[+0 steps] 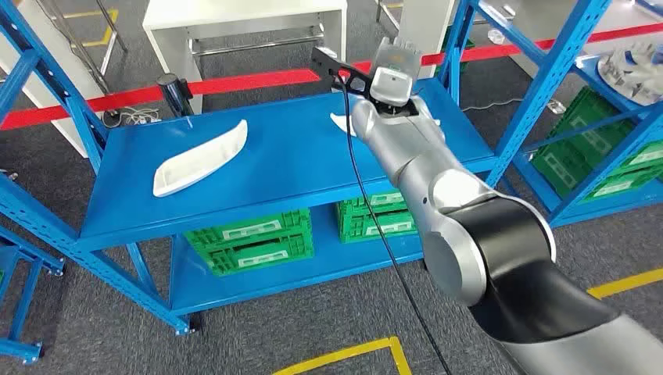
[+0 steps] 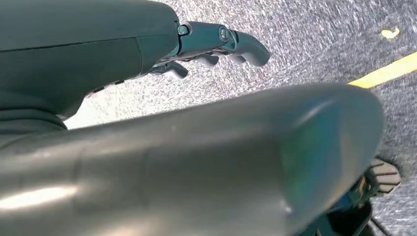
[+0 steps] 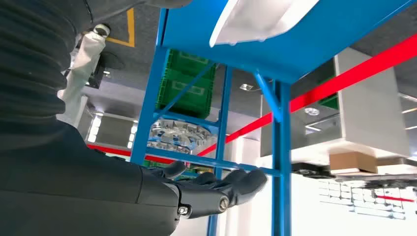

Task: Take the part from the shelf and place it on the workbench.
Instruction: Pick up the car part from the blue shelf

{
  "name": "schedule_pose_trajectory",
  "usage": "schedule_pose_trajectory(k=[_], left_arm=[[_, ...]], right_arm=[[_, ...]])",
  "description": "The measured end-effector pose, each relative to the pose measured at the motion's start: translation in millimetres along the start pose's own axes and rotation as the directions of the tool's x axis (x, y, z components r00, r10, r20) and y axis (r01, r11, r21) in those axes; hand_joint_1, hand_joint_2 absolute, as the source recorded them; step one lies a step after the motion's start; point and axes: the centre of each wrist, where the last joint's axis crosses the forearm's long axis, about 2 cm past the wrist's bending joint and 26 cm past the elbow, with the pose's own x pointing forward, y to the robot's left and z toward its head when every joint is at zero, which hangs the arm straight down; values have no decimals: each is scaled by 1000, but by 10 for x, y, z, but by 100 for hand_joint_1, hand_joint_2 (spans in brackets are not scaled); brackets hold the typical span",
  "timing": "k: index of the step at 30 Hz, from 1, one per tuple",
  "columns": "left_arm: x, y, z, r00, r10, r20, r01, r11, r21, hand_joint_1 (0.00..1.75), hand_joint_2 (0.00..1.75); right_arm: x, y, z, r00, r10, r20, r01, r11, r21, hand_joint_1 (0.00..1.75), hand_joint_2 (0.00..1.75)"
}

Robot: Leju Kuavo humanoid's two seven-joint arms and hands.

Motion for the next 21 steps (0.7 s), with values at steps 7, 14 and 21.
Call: schedule_pose_trajectory(k=[7, 14, 21], left_arm=[[22, 36, -1, 1000, -2, 5, 2, 1000, 7, 0, 0], [19, 54, 0, 1000, -6, 12, 6, 1000, 10, 0, 0], [21, 33, -1, 1000, -3, 11, 3, 1000, 7, 0, 0]], right_arm=[[1, 1, 0, 1000, 0, 1, 0, 1000, 0, 0, 175], [0, -2, 0, 1000, -1, 4, 1, 1000, -4, 0, 175], [-37, 19, -6, 1000, 2, 0, -2, 1000, -1, 0, 175]])
